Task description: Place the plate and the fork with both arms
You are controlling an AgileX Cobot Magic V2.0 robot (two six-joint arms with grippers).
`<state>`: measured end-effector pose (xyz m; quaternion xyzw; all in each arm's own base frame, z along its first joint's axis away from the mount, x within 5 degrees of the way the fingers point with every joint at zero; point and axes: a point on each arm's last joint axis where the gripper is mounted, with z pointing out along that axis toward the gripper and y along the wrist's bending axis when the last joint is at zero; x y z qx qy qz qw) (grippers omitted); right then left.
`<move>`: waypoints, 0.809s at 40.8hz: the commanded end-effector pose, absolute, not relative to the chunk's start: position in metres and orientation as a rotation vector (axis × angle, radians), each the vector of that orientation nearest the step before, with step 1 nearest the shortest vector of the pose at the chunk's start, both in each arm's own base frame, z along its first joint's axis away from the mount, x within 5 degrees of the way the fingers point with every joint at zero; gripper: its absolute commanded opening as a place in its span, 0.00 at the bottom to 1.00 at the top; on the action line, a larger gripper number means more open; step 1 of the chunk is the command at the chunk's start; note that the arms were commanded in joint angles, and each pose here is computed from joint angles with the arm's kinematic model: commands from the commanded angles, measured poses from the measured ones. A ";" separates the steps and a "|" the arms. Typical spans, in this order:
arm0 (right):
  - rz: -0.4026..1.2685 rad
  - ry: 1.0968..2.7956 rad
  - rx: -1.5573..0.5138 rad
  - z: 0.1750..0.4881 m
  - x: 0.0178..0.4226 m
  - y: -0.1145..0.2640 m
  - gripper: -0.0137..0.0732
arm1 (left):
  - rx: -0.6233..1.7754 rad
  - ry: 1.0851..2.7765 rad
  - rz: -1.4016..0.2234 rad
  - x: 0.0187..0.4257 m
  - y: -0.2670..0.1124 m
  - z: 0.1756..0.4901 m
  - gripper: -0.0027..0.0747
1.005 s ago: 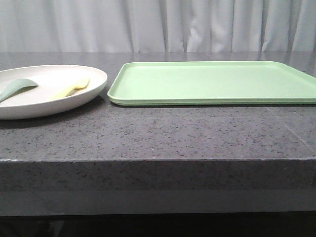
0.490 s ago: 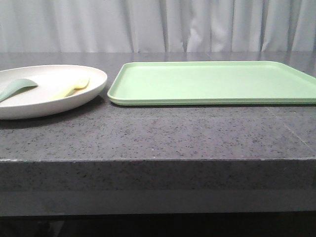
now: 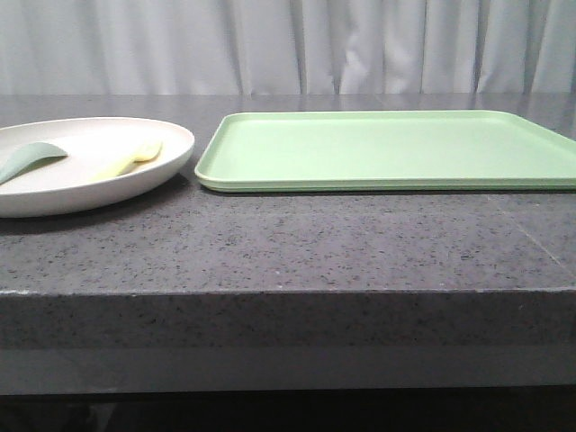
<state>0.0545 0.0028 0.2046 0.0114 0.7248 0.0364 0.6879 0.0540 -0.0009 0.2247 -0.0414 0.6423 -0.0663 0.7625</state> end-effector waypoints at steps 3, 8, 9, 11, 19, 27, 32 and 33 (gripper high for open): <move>0.084 1.414 0.023 0.269 0.039 0.002 0.08 | -0.088 1.189 -0.147 0.041 0.000 0.280 0.01; 0.089 1.392 0.017 0.313 0.036 0.003 0.08 | -0.024 1.243 -0.079 0.049 -0.001 0.313 0.01; 0.093 1.390 0.017 0.323 0.037 0.003 0.08 | -0.013 1.262 -0.066 0.053 -0.001 0.321 0.01; 0.105 1.422 0.019 0.337 0.041 0.004 0.08 | 0.000 1.300 -0.051 0.062 -0.002 0.333 0.01; 0.115 1.533 0.024 0.372 0.079 0.005 0.09 | 0.018 1.480 -0.027 0.108 -0.003 0.363 0.01; 0.114 1.628 0.030 0.366 0.107 0.005 0.09 | 0.018 1.542 -0.028 0.128 -0.004 0.363 0.01; 0.114 1.632 0.030 0.365 0.108 0.005 0.11 | 0.018 1.533 -0.028 0.128 -0.004 0.364 0.09; 0.114 1.632 0.030 0.365 0.108 0.005 0.14 | 0.018 1.533 -0.028 0.128 -0.004 0.364 0.13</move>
